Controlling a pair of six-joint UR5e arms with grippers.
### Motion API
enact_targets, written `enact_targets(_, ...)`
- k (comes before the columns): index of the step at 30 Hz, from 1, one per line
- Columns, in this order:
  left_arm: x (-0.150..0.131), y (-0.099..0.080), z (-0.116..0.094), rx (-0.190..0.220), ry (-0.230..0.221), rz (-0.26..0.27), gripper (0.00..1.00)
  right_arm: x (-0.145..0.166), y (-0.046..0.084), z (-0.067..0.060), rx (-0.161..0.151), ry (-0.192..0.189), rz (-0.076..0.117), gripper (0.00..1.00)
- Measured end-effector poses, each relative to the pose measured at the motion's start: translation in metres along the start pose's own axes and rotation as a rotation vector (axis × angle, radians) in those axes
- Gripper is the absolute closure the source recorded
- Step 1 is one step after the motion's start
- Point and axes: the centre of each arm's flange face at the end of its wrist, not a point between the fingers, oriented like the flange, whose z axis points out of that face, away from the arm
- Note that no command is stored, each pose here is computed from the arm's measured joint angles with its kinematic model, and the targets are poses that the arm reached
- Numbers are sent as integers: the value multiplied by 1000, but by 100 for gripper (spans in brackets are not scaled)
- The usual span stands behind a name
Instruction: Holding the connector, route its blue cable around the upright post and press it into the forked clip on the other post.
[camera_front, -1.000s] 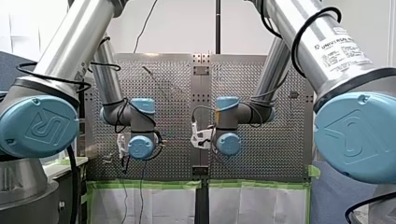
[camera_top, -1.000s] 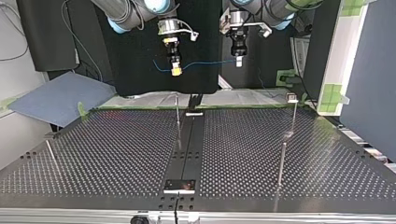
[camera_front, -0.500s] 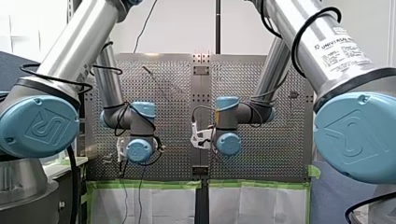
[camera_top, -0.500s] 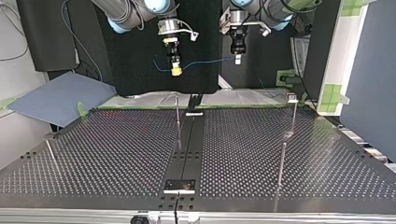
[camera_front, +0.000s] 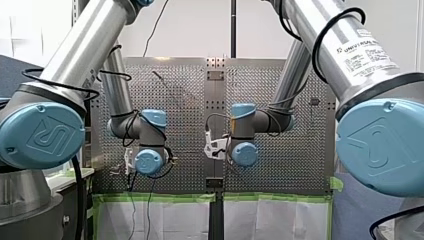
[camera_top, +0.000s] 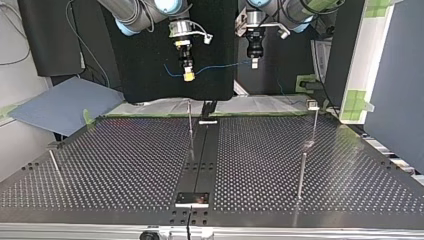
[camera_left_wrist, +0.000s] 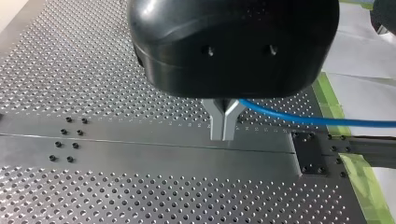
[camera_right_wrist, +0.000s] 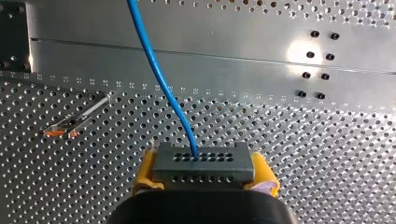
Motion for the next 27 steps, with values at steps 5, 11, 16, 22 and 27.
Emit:
enact_targets(5, 0, 0, 0, 0, 0, 0, 100, -6, -9, 0, 0, -20, 10, 100)
enact_targets(11, 0, 0, 0, 0, 0, 0, 100, -20, -14, 10, -34, -51, 6, 100)
enact_targets(16, 0, 0, 0, 0, 0, 0, 100, -31, -15, 22, -75, -58, 5, 100)
enact_targets(22, 0, 0, 0, 0, 0, 0, 100, -56, -13, 23, -124, -95, -9, 100)
enact_targets(27, -2, -1, 4, 1, -2, 4, 100, -80, -10, 17, -152, -136, -26, 100)
